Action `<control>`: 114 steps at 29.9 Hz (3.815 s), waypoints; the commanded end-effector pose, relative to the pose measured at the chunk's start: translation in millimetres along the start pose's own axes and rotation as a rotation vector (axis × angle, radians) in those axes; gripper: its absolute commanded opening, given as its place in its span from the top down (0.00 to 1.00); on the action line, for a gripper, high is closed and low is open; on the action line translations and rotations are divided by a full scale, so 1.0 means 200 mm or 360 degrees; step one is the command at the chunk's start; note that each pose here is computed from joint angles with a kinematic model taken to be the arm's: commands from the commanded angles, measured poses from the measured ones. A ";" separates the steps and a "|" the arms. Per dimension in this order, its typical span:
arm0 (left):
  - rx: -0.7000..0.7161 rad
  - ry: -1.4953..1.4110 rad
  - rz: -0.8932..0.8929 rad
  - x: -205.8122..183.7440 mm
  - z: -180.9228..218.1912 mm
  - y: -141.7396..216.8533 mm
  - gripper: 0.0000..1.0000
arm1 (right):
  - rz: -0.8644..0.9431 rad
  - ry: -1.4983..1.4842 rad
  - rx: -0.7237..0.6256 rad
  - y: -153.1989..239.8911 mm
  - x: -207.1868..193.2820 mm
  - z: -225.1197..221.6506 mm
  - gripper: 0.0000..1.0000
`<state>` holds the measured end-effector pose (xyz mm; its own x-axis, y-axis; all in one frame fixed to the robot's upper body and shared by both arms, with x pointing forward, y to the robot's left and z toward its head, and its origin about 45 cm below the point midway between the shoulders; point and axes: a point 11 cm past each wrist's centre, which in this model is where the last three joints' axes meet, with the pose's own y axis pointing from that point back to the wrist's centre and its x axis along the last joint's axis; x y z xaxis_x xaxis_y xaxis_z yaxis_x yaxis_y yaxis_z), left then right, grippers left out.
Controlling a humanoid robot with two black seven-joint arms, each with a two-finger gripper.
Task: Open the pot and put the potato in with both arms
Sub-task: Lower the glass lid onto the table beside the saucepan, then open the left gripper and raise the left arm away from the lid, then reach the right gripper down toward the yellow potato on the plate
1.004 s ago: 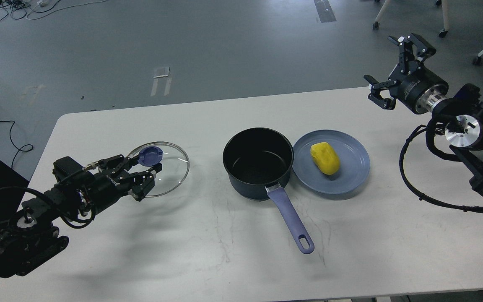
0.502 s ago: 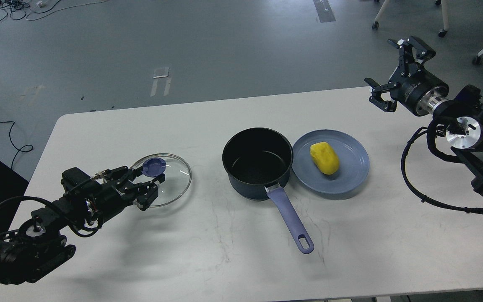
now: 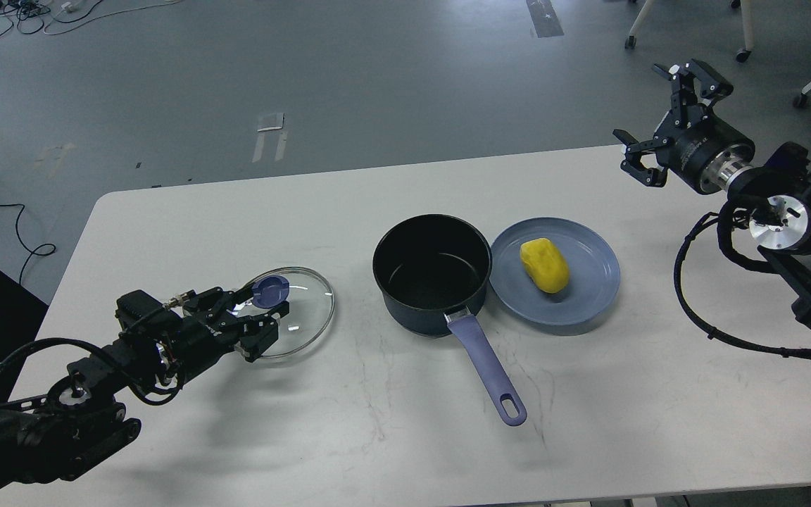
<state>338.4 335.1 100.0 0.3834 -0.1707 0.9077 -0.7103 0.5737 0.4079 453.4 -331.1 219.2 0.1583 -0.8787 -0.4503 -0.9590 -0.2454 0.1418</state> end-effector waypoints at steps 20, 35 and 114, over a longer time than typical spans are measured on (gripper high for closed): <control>0.0175 0.0268 0.0297 0.27 -0.11 -0.06 0.02 | -0.0002 0.0006 0.0006 0.00 0.00 -0.01 0.00; 0.0216 0.0401 0.0669 0.77 -0.19 -0.08 0.02 | -0.0010 0.0010 0.0000 0.00 0.00 -0.01 0.00; -0.0512 0.3107 0.0450 0.99 0.03 -0.31 0.02 | -0.1100 0.2502 -0.0745 0.14 -0.18 0.54 0.02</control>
<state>455.0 257.1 254.1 0.4675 0.7442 -0.4771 -0.8246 0.5616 0.0680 394.7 -269.1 148.8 0.7833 -0.0508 0.6196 -0.5432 -0.5406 0.6424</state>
